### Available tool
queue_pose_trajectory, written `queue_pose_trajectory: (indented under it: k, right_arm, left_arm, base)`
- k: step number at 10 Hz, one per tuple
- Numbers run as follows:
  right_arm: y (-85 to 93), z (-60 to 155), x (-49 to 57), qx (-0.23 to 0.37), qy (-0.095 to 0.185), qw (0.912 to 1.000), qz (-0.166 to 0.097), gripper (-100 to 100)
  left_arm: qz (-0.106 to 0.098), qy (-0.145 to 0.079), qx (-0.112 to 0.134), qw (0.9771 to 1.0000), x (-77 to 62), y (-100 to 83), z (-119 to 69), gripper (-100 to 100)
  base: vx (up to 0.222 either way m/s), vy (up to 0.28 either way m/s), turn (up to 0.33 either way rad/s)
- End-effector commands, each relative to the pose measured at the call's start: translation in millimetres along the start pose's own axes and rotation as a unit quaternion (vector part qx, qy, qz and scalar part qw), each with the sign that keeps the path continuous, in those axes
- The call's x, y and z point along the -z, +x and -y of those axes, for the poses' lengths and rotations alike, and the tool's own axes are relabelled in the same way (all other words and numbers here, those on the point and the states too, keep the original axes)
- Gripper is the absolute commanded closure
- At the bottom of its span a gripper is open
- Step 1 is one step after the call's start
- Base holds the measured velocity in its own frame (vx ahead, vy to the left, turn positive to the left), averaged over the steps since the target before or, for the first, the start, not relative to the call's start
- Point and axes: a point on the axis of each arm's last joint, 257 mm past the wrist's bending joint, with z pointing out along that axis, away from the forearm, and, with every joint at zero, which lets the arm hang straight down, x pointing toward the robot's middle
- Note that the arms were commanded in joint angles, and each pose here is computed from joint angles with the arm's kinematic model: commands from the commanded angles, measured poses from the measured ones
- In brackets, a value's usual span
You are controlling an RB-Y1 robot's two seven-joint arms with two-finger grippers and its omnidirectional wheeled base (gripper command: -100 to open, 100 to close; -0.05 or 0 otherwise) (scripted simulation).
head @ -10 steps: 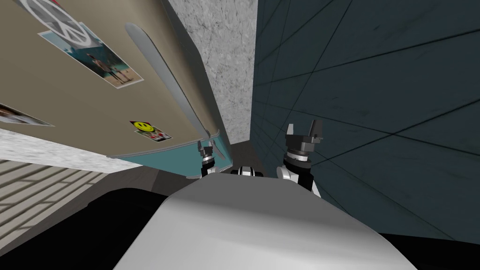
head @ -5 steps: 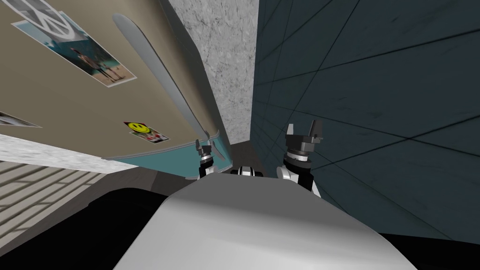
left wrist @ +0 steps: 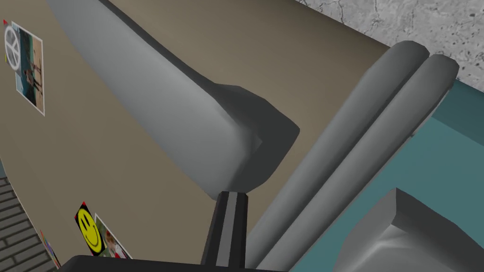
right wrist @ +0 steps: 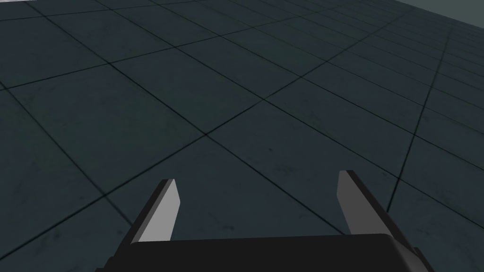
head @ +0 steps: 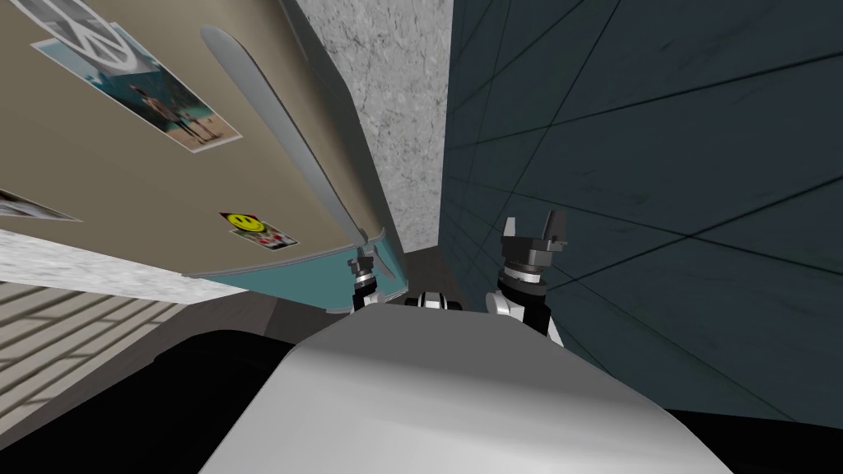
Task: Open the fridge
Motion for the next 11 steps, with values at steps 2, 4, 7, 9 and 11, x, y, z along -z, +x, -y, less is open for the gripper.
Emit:
queue_pose_trajectory:
  k: [2, 4, 7, 9, 11]
  right_arm:
    - [0.0, 0, 0.0, 0.000, 0.000, 1.0000, 0.000, 0]
    - [0.0, 0, 0.0, 0.000, 0.000, 1.0000, 0.000, 0]
    - [0.0, 0, 0.0, 0.000, 0.000, 1.0000, 0.000, 0]
    - [0.0, 0, 0.1, 0.000, 0.000, 1.0000, 0.000, 0]
    - [0.0, 0, 0.0, 0.000, 0.000, 1.0000, 0.000, 0]
  left_arm:
    - [-0.029, -0.005, -0.021, 0.9994, -6.5, -0.7, 3.5, -100]
    - [-0.042, -0.007, -0.032, 0.9986, -9.8, -1.4, 5.2, -100]
    - [-0.052, -0.004, -0.059, 0.9969, -16.3, -8.8, 17.5, -100]
    - [-0.039, 0.005, -0.062, 0.9973, -16.3, -12.8, 26.9, -100]
    - [-0.021, 0.010, -0.053, 0.9983, -12.6, -14.6, 27.5, -100]
  base:
    - [0.006, -0.010, 0.006]
    - [0.011, -0.009, 0.016]
    - [0.037, -0.042, 0.058]
    - [0.104, -0.139, 0.106]
    - [0.032, -0.051, 0.014]
